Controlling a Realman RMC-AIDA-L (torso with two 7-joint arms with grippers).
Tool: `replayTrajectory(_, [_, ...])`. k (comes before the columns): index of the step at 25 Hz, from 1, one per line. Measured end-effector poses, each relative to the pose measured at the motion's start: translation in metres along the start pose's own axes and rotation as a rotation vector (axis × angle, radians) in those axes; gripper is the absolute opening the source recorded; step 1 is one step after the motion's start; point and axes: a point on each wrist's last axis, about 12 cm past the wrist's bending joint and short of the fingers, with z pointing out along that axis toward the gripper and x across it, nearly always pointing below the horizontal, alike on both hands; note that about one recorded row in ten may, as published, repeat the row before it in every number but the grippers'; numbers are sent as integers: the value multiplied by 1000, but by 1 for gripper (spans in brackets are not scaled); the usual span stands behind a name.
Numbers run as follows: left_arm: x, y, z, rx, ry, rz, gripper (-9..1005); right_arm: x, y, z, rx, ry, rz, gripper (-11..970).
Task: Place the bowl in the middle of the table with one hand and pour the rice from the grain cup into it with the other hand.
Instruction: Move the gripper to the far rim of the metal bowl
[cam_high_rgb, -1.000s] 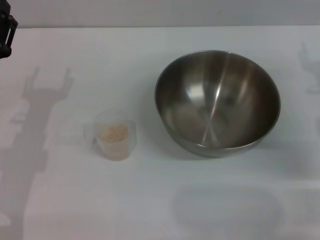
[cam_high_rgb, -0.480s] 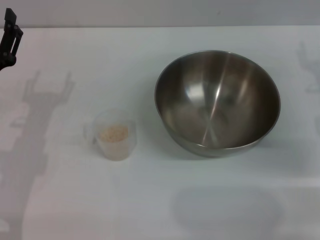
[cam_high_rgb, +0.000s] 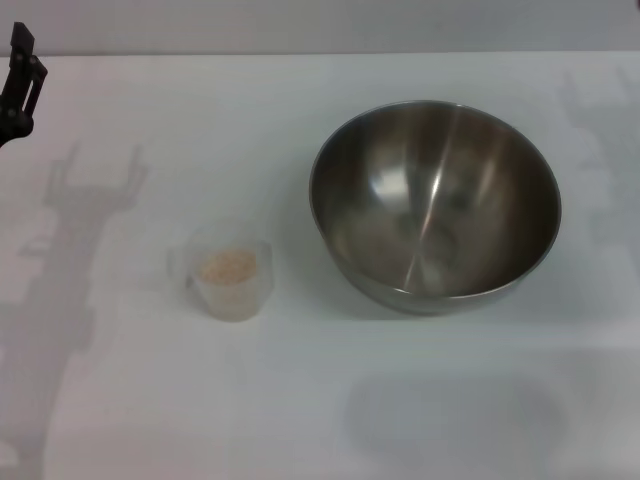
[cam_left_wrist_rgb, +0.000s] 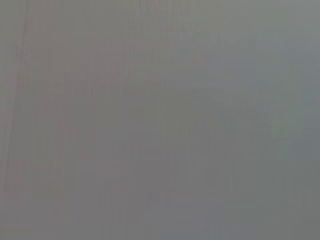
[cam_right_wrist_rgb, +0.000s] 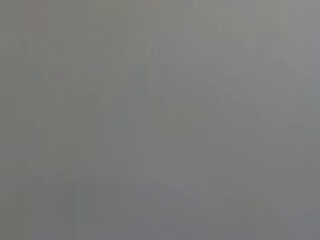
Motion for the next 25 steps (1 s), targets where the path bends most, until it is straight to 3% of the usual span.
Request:
replayTrajectory(5, [1,0,1,-3,13,0,809,-11,18,22,-58,143,98,710])
replayTrajectory(11, [1,2,3,-7,13,2,809,-47,41,39,-180,318,181,708])
replayTrajectory(18, [1,4,4,-15,13,6,809,-107,37,50,-317,619,211,707])
replayTrajectory(25, [0,6,6,-27,7,6,809,-140,29,50,-446,960,137,705])
